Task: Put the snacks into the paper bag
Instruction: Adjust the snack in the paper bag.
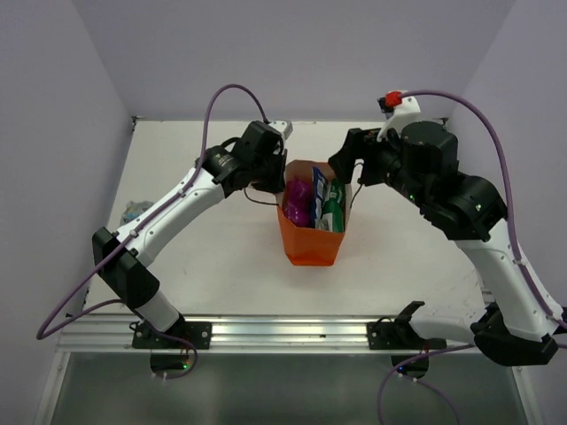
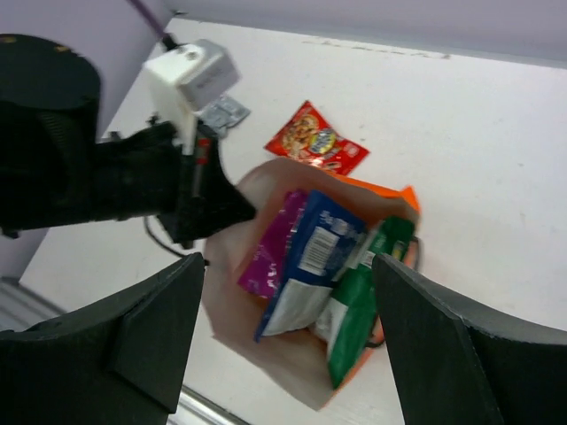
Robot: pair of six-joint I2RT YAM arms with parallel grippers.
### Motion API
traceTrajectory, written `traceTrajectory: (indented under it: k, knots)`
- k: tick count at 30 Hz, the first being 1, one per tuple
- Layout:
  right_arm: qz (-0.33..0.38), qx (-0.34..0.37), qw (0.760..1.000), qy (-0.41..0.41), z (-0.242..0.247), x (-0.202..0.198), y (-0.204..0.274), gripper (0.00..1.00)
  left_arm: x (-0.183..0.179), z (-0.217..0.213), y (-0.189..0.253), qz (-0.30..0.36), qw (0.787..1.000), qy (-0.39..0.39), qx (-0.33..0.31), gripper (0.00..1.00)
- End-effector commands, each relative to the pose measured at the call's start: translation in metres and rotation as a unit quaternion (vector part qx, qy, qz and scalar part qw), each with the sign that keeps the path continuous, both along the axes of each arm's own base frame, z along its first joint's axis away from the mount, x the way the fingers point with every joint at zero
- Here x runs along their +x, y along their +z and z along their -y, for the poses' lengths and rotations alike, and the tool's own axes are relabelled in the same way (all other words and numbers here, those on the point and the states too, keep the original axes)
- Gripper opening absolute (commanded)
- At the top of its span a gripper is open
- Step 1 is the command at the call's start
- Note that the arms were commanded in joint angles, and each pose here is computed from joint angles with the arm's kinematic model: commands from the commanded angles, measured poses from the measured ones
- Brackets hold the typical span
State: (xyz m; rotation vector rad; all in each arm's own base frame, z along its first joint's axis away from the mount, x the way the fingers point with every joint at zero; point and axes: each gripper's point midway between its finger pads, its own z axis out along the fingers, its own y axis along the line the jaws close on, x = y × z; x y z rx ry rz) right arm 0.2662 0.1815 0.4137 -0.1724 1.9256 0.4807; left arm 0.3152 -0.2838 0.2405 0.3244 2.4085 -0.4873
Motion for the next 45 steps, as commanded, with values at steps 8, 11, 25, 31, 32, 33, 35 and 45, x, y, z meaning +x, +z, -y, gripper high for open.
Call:
traceTrajectory:
  k: [8,11,25,31,32,33,35,45]
  knots:
    - [-0.123,-0.142,0.982,-0.009,-0.057,0.006,-0.08,0.85,0.001,0.014,0.05,0.066,0.995,-0.024,-0.078,0.0]
    - [-0.144,-0.157,0.977,-0.033,-0.055,0.009,-0.103,0.8,0.002,0.012,0.052,0.071,0.995,-0.02,-0.075,0.0]
    - [-0.189,-0.186,0.959,-0.1,-0.029,0.025,-0.189,0.61,0.006,0.008,0.035,0.063,0.997,-0.016,-0.051,0.0]
    - [-0.184,-0.169,0.965,-0.079,-0.03,0.036,-0.194,0.36,0.007,0.01,0.023,0.05,0.998,-0.018,-0.039,0.0]
    - [-0.174,-0.16,0.969,-0.067,-0.033,0.037,-0.183,0.29,0.006,0.01,0.023,0.05,0.998,-0.019,-0.039,0.0]
    - [-0.164,-0.164,0.971,-0.053,-0.034,0.037,-0.176,0.22,0.007,0.009,0.023,0.05,0.998,-0.018,-0.037,0.0]
    - [-0.131,-0.16,0.978,-0.028,-0.035,0.036,-0.147,0.09,0.009,0.009,0.024,0.055,0.998,-0.02,-0.033,0.0]
    - [-0.084,-0.161,0.971,0.157,-0.055,-0.002,-0.072,0.0,0.034,0.014,0.049,0.128,0.99,-0.064,0.007,0.0]
